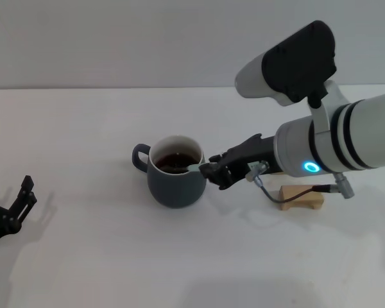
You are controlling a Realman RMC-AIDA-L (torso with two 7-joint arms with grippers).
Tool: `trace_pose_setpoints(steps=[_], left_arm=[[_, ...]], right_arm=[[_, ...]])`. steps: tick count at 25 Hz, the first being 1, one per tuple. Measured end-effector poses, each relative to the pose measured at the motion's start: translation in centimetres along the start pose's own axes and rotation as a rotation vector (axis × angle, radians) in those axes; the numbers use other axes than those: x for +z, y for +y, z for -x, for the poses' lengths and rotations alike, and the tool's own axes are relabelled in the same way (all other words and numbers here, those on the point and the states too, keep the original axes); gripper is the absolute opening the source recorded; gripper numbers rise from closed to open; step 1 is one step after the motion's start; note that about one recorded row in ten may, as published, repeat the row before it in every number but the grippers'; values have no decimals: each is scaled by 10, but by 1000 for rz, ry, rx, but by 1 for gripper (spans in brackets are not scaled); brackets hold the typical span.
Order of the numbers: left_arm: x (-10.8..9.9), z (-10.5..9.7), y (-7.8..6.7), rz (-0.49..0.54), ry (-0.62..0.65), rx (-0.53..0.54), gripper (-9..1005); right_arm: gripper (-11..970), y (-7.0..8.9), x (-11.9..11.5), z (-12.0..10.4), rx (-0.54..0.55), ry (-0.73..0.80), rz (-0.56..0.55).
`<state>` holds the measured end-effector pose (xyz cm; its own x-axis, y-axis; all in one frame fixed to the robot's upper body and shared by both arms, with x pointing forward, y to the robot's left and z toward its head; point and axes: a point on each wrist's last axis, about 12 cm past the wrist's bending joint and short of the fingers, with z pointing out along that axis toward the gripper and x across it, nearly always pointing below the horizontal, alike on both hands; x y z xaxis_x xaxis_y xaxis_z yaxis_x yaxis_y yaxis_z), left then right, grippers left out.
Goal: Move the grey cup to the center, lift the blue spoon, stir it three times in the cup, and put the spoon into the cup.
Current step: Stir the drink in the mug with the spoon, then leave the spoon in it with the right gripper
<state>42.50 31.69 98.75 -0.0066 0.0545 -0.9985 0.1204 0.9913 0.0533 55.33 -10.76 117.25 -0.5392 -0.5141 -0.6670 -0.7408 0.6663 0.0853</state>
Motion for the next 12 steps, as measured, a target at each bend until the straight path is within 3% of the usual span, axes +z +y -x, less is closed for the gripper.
trace_pose_setpoints(steps=[12], left_arm=[[-5,0,-1,-1,-8,-3,862]], right_arm=[[162,-1,12,11,-14,-32,4]])
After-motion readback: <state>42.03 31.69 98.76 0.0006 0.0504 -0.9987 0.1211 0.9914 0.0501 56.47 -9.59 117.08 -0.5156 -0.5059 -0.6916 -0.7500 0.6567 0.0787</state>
